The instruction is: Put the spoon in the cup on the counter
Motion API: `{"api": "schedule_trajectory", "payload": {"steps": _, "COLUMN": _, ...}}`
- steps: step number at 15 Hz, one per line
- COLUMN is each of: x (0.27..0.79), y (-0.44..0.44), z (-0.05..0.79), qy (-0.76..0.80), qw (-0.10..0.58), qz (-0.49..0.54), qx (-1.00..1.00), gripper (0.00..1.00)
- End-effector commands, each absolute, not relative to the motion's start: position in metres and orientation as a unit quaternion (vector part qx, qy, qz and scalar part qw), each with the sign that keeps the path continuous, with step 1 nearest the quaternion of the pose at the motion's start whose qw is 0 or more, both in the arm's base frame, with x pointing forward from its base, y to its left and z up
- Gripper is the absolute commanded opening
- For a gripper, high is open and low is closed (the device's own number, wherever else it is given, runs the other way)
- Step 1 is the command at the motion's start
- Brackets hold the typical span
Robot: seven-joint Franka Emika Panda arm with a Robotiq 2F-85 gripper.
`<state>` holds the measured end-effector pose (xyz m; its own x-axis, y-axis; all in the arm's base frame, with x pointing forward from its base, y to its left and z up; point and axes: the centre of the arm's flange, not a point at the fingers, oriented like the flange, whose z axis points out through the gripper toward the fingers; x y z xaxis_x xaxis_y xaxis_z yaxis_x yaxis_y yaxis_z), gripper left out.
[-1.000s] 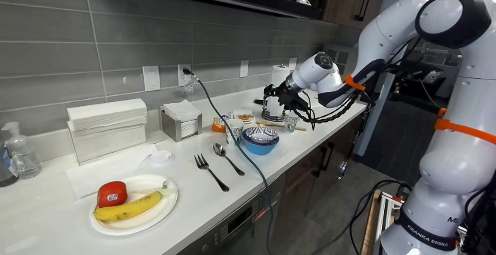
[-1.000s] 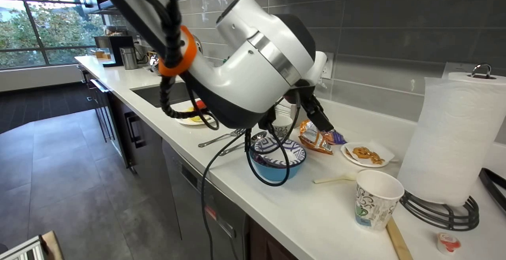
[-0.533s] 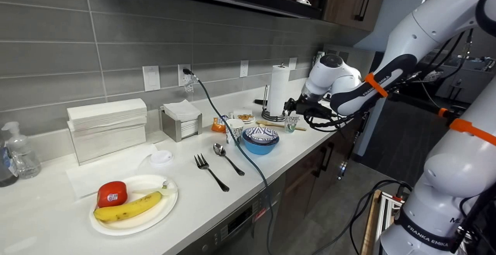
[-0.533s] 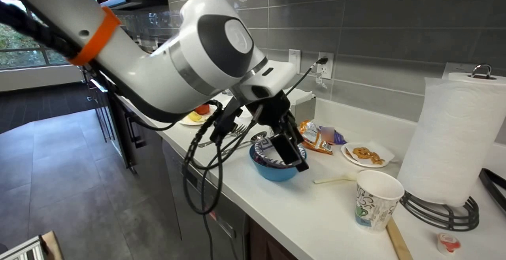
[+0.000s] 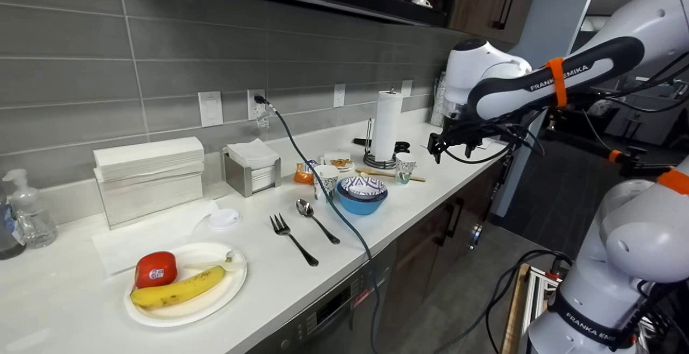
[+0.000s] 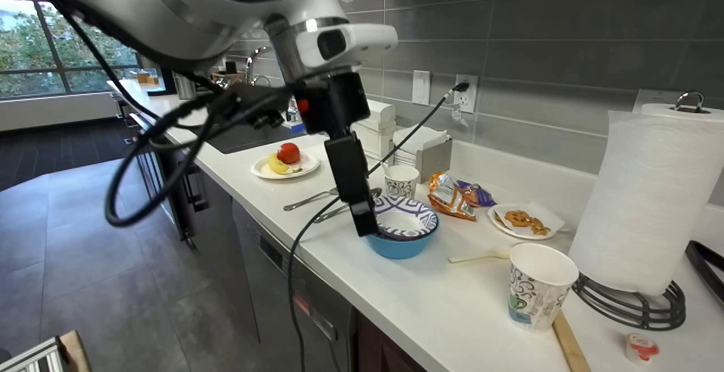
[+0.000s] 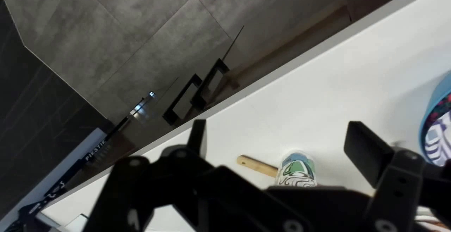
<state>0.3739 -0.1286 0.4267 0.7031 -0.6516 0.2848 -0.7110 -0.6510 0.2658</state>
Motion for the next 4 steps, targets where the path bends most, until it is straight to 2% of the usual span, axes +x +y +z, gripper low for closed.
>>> {"api": "schedule_trajectory", "payload": {"steps": 1, "x": 0.371, "y": -0.127, "z": 0.441, "qy": -0.363, "qw": 0.174, "qz": 0.075, "qx": 0.912, "gripper": 1.0}}
{"api": "schedule_trajectory", "payload": {"steps": 4, "x": 0.366, "y": -0.125, "z": 0.455, "qy": -0.347, "qw": 0.164, "qz": 0.077, "qx": 0.92, "gripper": 1.0}}
